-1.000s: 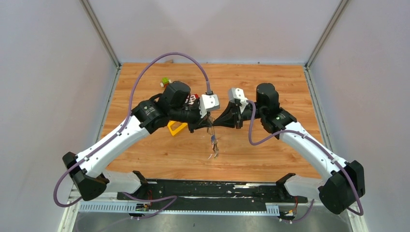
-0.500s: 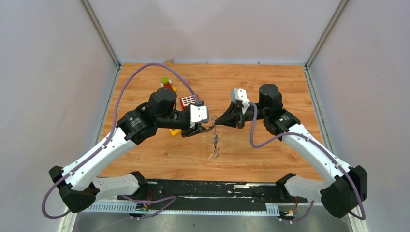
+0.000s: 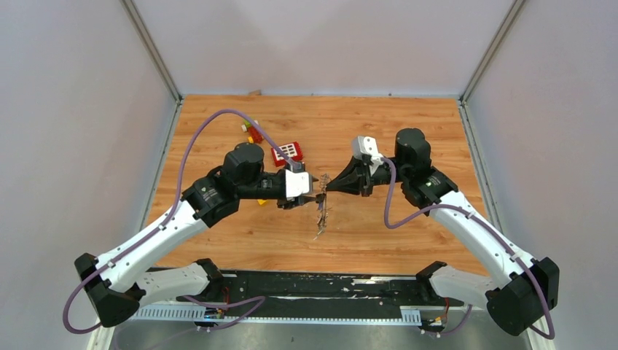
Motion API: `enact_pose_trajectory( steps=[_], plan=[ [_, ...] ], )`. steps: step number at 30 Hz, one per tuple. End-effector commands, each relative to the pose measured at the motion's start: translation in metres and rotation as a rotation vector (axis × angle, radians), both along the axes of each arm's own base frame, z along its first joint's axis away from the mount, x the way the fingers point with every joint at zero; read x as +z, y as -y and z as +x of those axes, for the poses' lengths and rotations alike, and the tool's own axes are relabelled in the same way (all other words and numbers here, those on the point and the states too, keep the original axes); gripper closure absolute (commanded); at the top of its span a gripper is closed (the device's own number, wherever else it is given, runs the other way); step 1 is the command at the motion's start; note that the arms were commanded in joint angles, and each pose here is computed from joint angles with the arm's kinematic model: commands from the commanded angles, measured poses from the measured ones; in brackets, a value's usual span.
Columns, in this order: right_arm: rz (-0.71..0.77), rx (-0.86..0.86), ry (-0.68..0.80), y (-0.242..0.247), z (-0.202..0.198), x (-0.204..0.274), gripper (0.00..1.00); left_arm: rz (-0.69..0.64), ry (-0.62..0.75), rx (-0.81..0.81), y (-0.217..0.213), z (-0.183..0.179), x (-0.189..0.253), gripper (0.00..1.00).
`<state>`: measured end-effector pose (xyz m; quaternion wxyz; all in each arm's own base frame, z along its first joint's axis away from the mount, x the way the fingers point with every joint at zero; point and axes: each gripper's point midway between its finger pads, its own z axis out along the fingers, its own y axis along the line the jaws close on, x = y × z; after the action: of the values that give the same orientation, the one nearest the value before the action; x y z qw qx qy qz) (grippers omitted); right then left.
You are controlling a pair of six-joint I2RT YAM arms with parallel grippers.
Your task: Put the keys on the keyring
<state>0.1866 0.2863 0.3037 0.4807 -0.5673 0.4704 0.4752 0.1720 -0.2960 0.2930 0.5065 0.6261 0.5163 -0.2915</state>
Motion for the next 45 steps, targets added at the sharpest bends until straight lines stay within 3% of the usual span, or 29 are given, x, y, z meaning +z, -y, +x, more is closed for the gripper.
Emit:
enact_pose_trajectory(
  steps=[1,7,21,32,38,45],
  plan=[
    [0.041,0.055,0.071,0.003,-0.011,0.014,1.0,-0.116,0.013,-0.06,0.015,-0.006,0.024,0.46],
    [0.045,0.084,0.08,0.005,-0.017,0.014,1.0,-0.149,-0.033,-0.049,0.019,-0.006,0.023,0.5],
    [0.041,0.093,0.086,0.006,-0.019,0.011,1.0,-0.144,-0.097,-0.061,0.026,-0.007,0.012,0.7],
    [0.039,0.081,0.085,0.007,-0.017,0.011,1.0,-0.152,-0.174,-0.086,0.028,-0.009,0.001,0.64],
    [0.038,0.075,0.086,0.007,-0.016,0.01,1.0,-0.156,-0.193,-0.095,0.032,-0.009,0.003,0.74],
    [0.035,0.065,0.09,0.008,-0.014,0.009,1.0,-0.16,-0.186,-0.091,0.03,-0.009,0.003,0.98]
  ],
)
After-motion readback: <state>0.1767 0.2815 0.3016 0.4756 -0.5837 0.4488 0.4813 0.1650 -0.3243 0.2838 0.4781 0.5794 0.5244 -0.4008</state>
